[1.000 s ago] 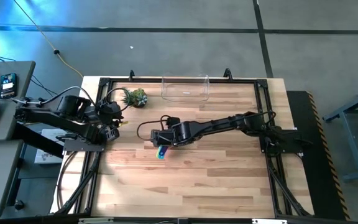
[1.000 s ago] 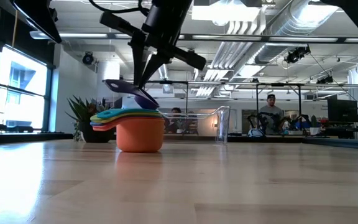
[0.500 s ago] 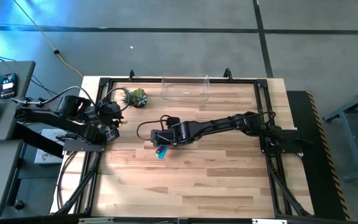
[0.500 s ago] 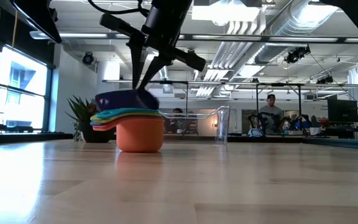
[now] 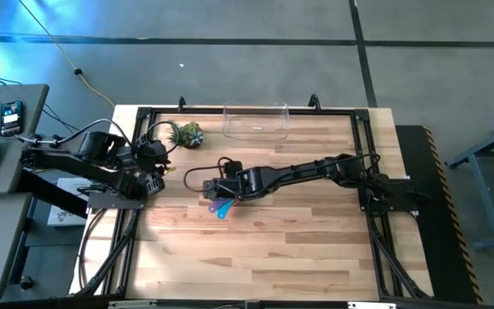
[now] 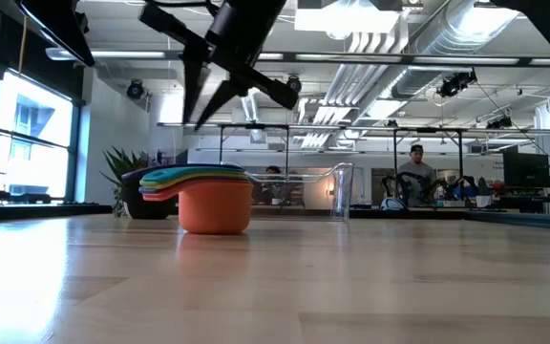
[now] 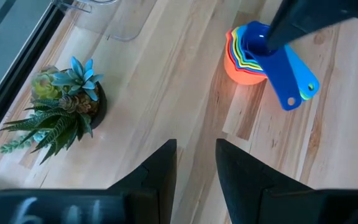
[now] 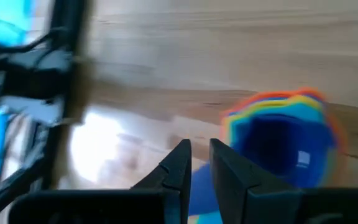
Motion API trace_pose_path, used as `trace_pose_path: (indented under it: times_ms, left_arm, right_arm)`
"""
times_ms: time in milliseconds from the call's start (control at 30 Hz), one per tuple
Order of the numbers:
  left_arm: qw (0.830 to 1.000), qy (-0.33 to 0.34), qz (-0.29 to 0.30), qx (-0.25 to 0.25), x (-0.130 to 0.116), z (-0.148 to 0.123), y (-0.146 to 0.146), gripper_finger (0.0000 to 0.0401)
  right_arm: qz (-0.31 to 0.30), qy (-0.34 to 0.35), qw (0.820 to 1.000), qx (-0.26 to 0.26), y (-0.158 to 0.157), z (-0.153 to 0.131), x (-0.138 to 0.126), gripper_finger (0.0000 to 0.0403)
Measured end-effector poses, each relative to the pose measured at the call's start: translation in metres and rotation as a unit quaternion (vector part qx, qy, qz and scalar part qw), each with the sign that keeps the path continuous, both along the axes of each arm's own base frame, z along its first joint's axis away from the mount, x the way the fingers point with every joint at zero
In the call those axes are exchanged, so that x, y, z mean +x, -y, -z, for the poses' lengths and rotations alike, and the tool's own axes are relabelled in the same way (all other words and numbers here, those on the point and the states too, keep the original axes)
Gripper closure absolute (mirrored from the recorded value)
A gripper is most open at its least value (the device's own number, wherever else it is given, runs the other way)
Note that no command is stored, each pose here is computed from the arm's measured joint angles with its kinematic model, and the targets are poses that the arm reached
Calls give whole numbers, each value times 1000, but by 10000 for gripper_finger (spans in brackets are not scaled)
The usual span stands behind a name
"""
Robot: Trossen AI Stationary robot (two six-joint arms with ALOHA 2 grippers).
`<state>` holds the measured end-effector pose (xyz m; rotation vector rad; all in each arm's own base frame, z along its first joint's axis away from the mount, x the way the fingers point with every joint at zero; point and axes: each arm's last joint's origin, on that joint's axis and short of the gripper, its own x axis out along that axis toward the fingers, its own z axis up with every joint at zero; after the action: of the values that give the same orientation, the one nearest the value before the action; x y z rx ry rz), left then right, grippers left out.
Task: Nest measuring cups in basket
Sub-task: Adjust the stacked measuring cups
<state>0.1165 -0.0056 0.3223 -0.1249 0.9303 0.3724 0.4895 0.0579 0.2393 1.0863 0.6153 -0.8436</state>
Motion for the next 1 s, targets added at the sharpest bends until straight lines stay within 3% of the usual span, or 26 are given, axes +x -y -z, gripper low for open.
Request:
trace_pose_path:
  times_ms: [200,433,600,833,1000]
  left_arm:
    - [1000,-2,13,9,-1,-1,0,298]
    - [999,9,27,-22,-6,-2,1,298]
    - [999,10,25,-38,-6,-2,2,298]
    - [999,4,30,-32,-4,2,2,298]
    - [999,-8,33,-29,-3,8,2,298]
  right_arm:
    - [-74,62,994,-53,2,-11,14,352]
    - [-115,61,986,-102,11,-34,16,352]
    - [-144,10,980,-139,15,-80,-1,352]
    - [-146,19,975,-166,19,-124,-38,352]
    - [-144,-16,970,-195,13,-139,-60,352]
